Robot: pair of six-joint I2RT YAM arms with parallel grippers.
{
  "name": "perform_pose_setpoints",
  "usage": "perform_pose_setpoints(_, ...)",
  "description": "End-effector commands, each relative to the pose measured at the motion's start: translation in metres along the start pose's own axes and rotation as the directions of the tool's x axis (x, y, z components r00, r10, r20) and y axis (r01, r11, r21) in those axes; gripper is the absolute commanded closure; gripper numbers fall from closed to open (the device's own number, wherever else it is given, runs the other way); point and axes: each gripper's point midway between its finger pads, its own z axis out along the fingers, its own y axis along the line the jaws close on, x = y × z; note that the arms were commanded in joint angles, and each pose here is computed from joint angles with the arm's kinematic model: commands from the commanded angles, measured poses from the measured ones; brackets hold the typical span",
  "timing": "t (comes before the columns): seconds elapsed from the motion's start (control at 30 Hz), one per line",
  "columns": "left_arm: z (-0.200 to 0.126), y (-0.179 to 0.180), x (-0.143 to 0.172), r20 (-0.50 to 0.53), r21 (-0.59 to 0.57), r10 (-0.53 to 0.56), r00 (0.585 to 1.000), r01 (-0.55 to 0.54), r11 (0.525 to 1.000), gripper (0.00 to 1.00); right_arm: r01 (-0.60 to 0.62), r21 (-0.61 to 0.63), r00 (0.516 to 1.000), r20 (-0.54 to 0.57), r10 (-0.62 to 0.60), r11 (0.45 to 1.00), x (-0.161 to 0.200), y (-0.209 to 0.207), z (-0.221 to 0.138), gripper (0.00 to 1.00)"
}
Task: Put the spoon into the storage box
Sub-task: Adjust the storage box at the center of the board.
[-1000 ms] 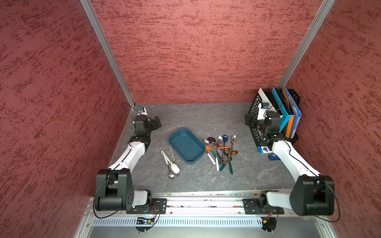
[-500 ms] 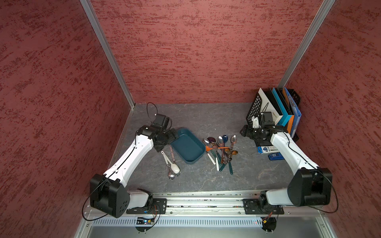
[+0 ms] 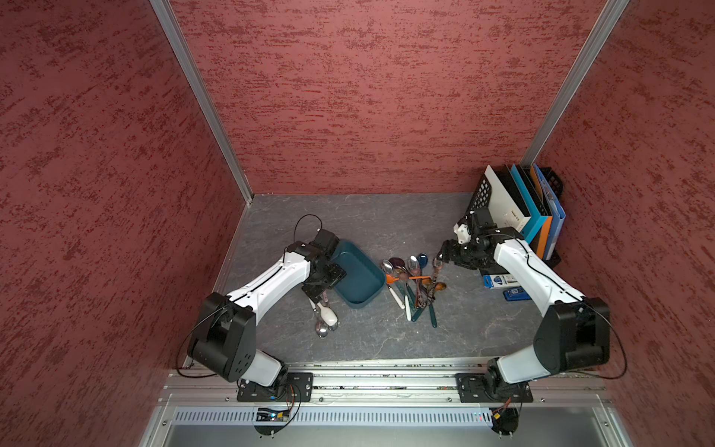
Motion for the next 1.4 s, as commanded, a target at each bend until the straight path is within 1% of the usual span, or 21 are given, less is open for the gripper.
perform_pose_setpoints(0.0,-0.001,-0.025,-0.005,0.005,0.047,0.011,1.000,-0.012,0.999,0.20,0.015,-0.028,1.000,-0.021,-0.016,0.999,0.004,0.006,0.000,0.32)
perform_pose_setpoints(0.2,0.002,-0.033,-0.011,0.008,0.020,0.061,0.998,-0.062,0.998,0.36,0.011,-0.044,0.998,-0.066,-0.014,0.999,0.013,0.009,0.005,0.36)
perform_pose_setpoints(0.37,0.008,-0.037,-0.014,-0.026,0.004,0.104,0.994,-0.104,0.995,0.41,0.006,-0.029,0.996,-0.087,-0.009,1.000,0.017,0.005,0.008,0.38)
perform_pose_setpoints(0.53,0.014,-0.039,-0.017,-0.061,0.006,0.138,0.988,-0.138,0.990,0.51,0.000,-0.002,0.994,-0.109,0.000,1.000,0.021,0.000,0.013,0.40)
perform_pose_setpoints(0.63,0.017,-0.037,-0.017,-0.084,0.004,0.160,0.984,-0.161,0.987,0.54,-0.004,0.008,0.992,-0.123,0.005,1.000,0.024,-0.002,0.014,0.41)
perform_pose_setpoints(0.8,0.019,-0.036,-0.020,-0.097,0.000,0.214,0.972,-0.215,0.977,0.56,-0.007,0.023,0.991,-0.132,0.010,1.000,0.026,-0.004,0.014,0.42)
perform_pose_setpoints(0.9,0.021,-0.034,-0.025,-0.092,-0.026,0.265,0.960,-0.269,0.963,0.56,-0.015,0.024,0.990,-0.140,0.018,1.000,0.027,-0.005,0.016,0.42)
perform_pose_setpoints(0.97,0.023,-0.033,-0.028,-0.097,-0.032,0.294,0.951,-0.298,0.954,0.60,-0.027,0.031,0.989,-0.147,0.032,0.999,0.029,-0.006,0.017,0.43)
perform_pose_setpoints(1.03,0.025,-0.032,-0.031,-0.102,-0.038,0.317,0.943,-0.322,0.946,0.65,-0.042,0.040,0.988,-0.149,0.048,0.998,0.031,-0.008,0.017,0.44)
perform_pose_setpoints(1.2,0.025,-0.034,-0.039,-0.097,-0.051,0.390,0.916,-0.396,0.917,0.74,-0.077,0.078,0.985,-0.149,0.088,0.994,0.038,-0.016,0.017,0.44)
perform_pose_setpoints(1.27,0.023,-0.035,-0.044,-0.091,-0.060,0.431,0.898,-0.437,0.898,0.75,-0.092,0.086,0.983,-0.151,0.104,0.992,0.042,-0.018,0.018,0.44)
perform_pose_setpoints(1.37,0.022,-0.037,-0.051,-0.096,-0.076,0.495,0.864,-0.502,0.862,0.81,-0.122,0.099,0.978,-0.159,0.136,0.988,0.050,-0.023,0.022,0.45)
